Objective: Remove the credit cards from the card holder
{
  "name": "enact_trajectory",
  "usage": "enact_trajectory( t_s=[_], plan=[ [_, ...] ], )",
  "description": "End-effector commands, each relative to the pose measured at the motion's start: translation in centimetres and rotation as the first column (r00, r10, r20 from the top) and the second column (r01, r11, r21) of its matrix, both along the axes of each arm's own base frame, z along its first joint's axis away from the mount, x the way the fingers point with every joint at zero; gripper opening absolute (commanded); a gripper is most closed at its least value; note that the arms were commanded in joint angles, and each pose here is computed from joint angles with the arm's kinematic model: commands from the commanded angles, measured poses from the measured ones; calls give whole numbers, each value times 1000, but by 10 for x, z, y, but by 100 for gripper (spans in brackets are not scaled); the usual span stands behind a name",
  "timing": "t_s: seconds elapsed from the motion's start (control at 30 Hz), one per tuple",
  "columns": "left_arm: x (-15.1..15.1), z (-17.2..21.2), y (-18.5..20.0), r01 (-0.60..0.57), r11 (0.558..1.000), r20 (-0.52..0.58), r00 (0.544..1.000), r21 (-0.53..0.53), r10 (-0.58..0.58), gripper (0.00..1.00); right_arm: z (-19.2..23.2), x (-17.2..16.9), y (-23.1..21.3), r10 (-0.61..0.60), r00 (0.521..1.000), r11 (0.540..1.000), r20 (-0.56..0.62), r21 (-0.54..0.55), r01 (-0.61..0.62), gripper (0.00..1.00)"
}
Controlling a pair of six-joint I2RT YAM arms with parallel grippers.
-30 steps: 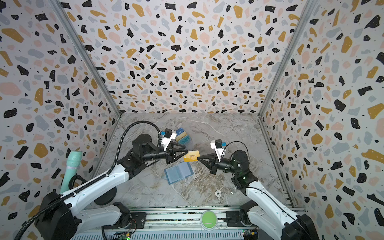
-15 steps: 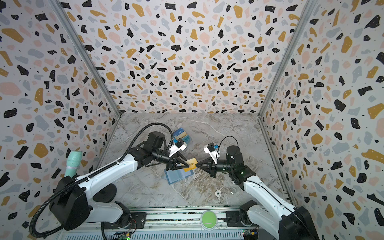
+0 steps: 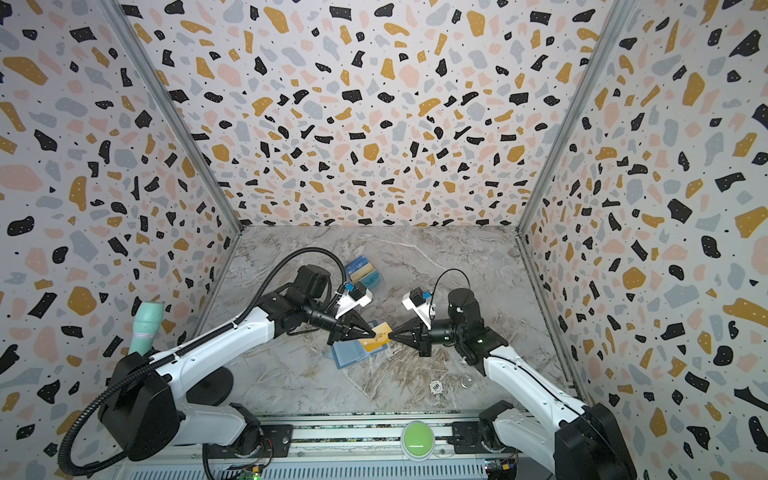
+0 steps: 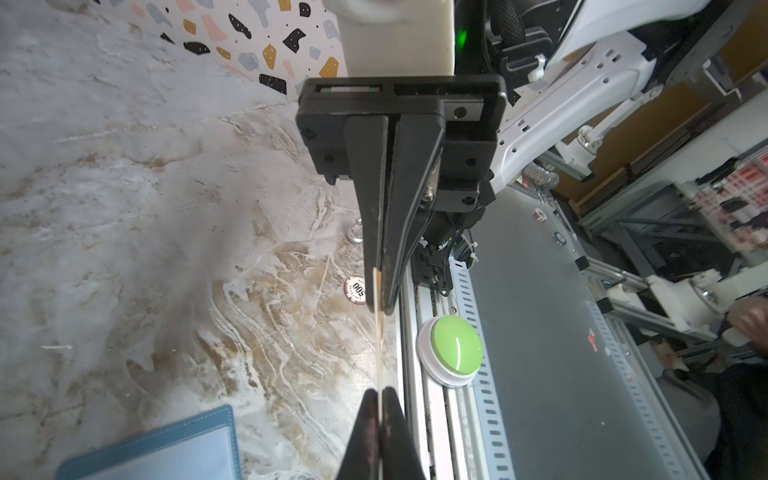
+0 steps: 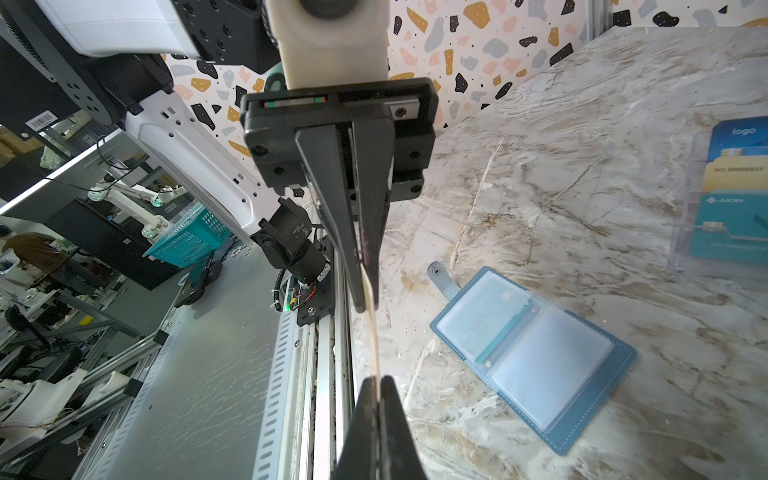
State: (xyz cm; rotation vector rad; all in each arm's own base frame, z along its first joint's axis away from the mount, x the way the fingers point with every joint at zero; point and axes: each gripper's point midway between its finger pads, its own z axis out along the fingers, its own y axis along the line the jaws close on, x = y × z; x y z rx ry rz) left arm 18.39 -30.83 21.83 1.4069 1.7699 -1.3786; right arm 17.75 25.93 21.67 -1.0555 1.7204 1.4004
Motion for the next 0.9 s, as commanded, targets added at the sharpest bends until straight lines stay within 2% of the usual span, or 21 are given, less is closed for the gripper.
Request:
enact_trajectory(
  t_s=[0.0, 0.1, 0.17, 0.27, 0.33, 0.43, 0.5, 0.67, 0.73, 0.87],
  plan=[
    [-2, 14, -1, 23, 999, 32, 999, -26, -22, 2, 10, 9, 1, -27, 999, 1000, 43, -8, 28, 0],
    [6, 15, 0, -22, 1000, 69, 997, 0, 22, 0, 7, 15, -1, -63, 997, 998, 43, -25, 64, 17],
    [15, 16, 2, -68, 998, 100, 993, 16, 66, 0, 6, 21, -3, -104, 993, 994, 56, -40, 106, 40],
    [34, 11, 8, -163, 985, 136, 979, 58, 154, 0, 0, 37, -11, -219, 972, 971, 83, -84, 226, 56],
    [47, 11, 13, -211, 975, 162, 967, 66, 199, 0, -3, 47, -19, -300, 948, 944, 103, -109, 311, 63],
    [72, 9, 19, -288, 953, 198, 943, 90, 267, 0, -8, 61, -31, -405, 906, 896, 119, -142, 420, 66],
    [97, 2, 26, -374, 917, 241, 911, 140, 335, 0, -10, 72, -40, -479, 870, 851, 120, -180, 493, 66],
    [147, -17, 40, -457, 849, 293, 877, 266, 380, 0, -13, 85, -59, -585, 796, 763, 154, -230, 605, 66],
    [167, -25, 49, -482, 815, 300, 868, 323, 395, 0, -13, 86, -64, -608, 779, 743, 156, -234, 627, 66],
    [199, -31, 59, -506, 776, 323, 856, 375, 403, 0, -11, 82, -67, -618, 772, 739, 150, -225, 635, 67]
  ],
)
